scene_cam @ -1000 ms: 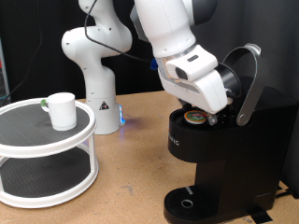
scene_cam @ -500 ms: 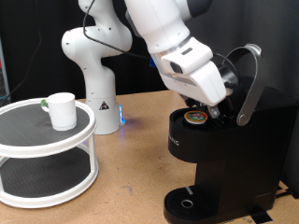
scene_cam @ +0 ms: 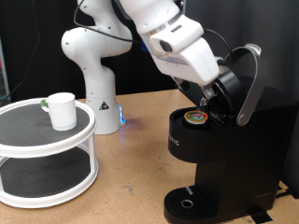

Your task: Make a cup of coffee with the keurig machine

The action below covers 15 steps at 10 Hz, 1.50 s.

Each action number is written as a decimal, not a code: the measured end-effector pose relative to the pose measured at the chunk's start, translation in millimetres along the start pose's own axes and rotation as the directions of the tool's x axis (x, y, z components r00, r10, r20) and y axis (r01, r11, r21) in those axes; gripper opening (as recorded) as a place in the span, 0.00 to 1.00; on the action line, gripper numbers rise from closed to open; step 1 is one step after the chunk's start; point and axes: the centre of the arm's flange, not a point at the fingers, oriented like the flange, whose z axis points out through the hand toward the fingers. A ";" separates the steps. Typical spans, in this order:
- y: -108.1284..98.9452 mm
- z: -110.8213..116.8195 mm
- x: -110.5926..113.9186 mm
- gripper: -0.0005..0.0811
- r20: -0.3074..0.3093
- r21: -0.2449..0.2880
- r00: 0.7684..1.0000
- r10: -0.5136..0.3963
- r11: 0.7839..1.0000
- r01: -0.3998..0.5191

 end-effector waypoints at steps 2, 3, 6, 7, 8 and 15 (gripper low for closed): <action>3.1 -22.3 0.6 0.99 -0.022 -0.005 1.000 0.002 1.000 -0.002; 4.2 -33.5 0.5 0.99 -0.031 -0.002 1.000 0.004 1.000 -0.004; 5.5 -60.8 0.3 0.99 -0.042 0.016 0.999 0.000 1.000 0.000; 5.7 -59.6 -0.2 0.99 -0.040 0.017 0.999 0.002 1.000 -0.001; 5.5 -59.6 -0.1 0.99 -0.047 0.023 0.999 -0.003 1.000 0.004; 6.1 -122.9 -1.8 0.99 -0.104 0.075 0.993 0.048 0.996 -0.040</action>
